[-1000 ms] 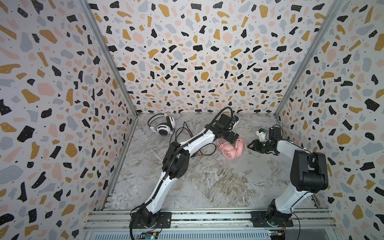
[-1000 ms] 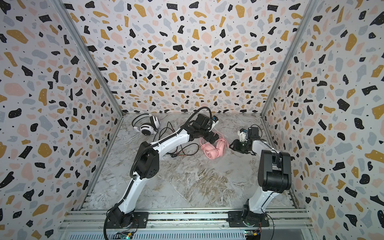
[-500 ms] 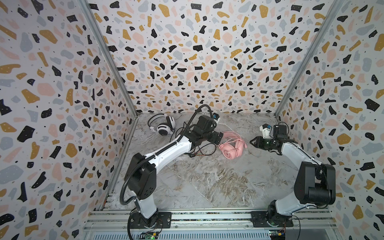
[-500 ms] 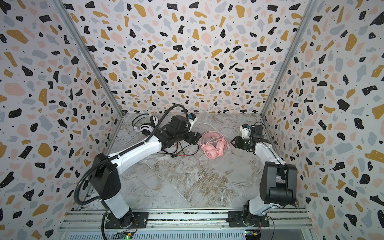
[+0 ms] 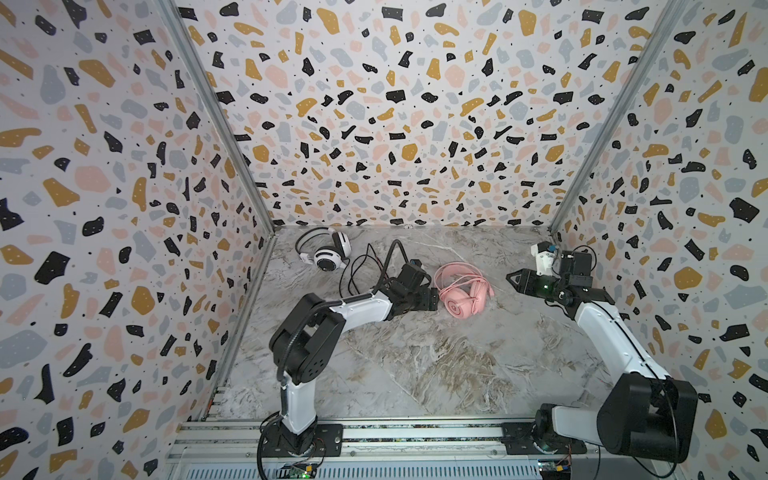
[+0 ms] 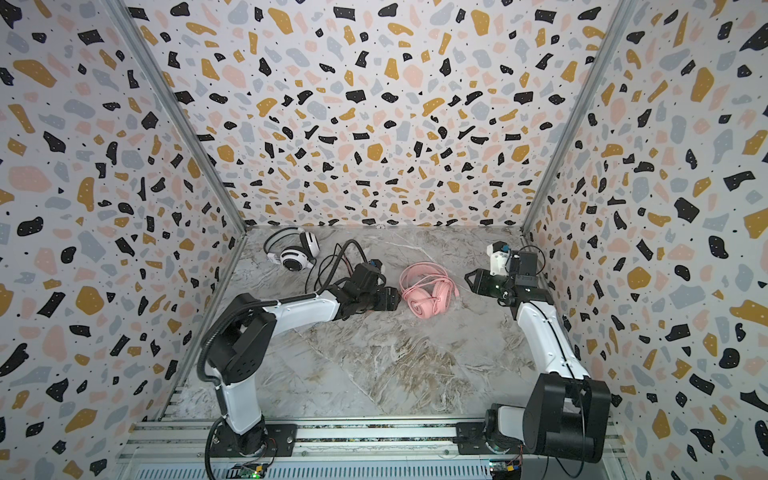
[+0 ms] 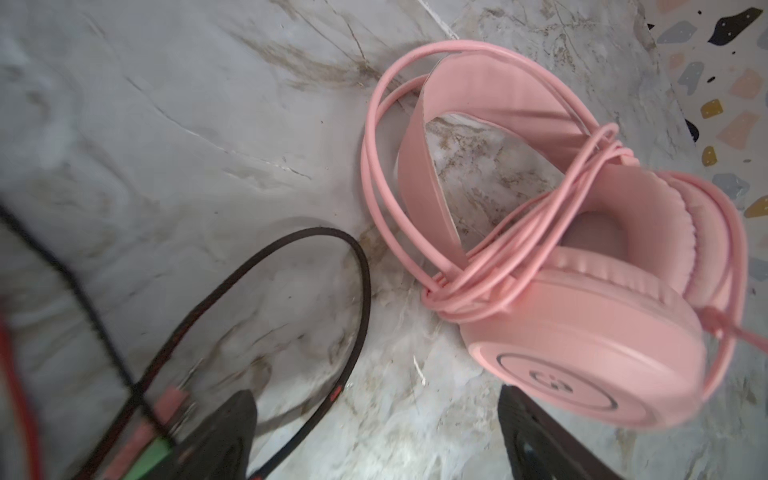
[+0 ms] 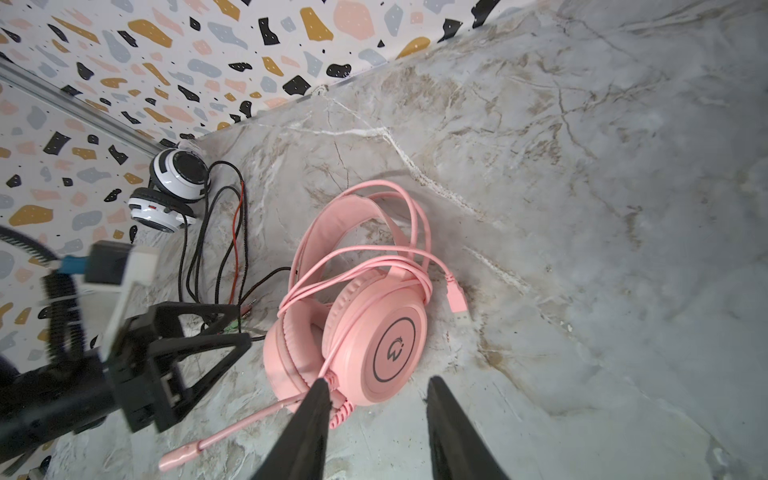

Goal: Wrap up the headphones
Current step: 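Open both grippers and draw them back from the pink headset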

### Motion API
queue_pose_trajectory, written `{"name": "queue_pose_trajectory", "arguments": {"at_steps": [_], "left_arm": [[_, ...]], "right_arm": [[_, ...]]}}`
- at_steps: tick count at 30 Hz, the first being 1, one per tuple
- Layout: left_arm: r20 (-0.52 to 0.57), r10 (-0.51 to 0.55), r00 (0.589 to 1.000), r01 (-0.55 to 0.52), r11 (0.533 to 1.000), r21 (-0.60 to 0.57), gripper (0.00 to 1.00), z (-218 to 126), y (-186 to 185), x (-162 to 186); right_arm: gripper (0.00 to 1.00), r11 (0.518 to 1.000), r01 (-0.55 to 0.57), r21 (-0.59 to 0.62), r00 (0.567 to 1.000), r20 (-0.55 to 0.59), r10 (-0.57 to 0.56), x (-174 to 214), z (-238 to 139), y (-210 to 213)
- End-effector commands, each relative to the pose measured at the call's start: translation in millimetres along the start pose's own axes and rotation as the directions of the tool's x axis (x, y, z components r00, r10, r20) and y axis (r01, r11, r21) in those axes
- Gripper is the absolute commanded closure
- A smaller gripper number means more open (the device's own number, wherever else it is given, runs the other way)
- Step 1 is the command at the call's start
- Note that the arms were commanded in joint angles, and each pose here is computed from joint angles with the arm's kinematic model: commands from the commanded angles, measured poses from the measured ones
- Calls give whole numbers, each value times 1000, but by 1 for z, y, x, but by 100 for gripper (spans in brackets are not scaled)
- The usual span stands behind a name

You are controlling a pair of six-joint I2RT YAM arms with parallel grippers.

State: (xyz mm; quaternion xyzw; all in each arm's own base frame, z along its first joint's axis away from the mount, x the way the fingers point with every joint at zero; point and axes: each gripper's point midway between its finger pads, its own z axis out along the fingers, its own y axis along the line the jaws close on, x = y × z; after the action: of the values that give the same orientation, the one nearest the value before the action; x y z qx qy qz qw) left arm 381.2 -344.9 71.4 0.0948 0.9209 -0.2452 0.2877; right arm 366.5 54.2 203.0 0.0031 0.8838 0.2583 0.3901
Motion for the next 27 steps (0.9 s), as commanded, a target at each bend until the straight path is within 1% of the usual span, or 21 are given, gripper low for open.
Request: {"name": "queue_pose_trajectory", "arguments": {"at_steps": [1, 4, 7, 10, 12, 14, 16, 19, 22, 23, 25, 27], "left_arm": [[5, -42, 999, 41, 993, 109, 11, 16, -37, -9], [7, -8, 1000, 7, 990, 139, 11, 29, -67, -9], [-16, 22, 1000, -19, 986, 168, 11, 43, -96, -5], [-36, 63, 997, -56, 984, 167, 11, 54, -114, -2], [-47, 84, 995, -76, 985, 157, 11, 56, -114, -4], [-48, 111, 993, -105, 988, 113, 11, 50, -105, -6], [-43, 135, 990, -132, 989, 67, 10, 37, -90, -12], [-20, 162, 987, -161, 987, 8, 10, 6, -67, -24], [-5, 210, 978, -210, 978, -6, 10, -29, -49, -33], [-8, 220, 976, -220, 975, -29, 9, -39, -39, -37], [4, 217, 976, -217, 973, -74, 9, -66, -13, -54], [31, 181, 983, -176, 977, -124, 9, -90, 19, -71]], "right_arm": [[59, 1000, 1, -1, 1000, 3, -1, 1, -9, 7], [59, 1000, -4, -10, 1000, 4, 4, 3, -8, 8], [59, 1000, -1, -20, 1000, 3, 1, 1, -9, 12], [59, 1000, 6, -26, 1000, 5, -6, 0, -10, 15], [59, 1000, 11, -29, 1000, -2, -11, 2, -9, 16], [59, 999, 14, -33, 1000, -10, -14, 6, -9, 18], [59, 999, 17, -35, 1000, -12, -17, 8, -7, 19], [59, 999, 26, -46, 1000, -16, -27, 8, -4, 23], [59, 998, 41, -55, 999, -19, -42, 8, 0, 32], [59, 997, 47, -61, 999, -17, -48, 8, 1, 35], [59, 996, 53, -78, 999, -9, -54, 7, 3, 44], [59, 992, 70, -103, 997, -4, -71, 6, 5, 56]]}}
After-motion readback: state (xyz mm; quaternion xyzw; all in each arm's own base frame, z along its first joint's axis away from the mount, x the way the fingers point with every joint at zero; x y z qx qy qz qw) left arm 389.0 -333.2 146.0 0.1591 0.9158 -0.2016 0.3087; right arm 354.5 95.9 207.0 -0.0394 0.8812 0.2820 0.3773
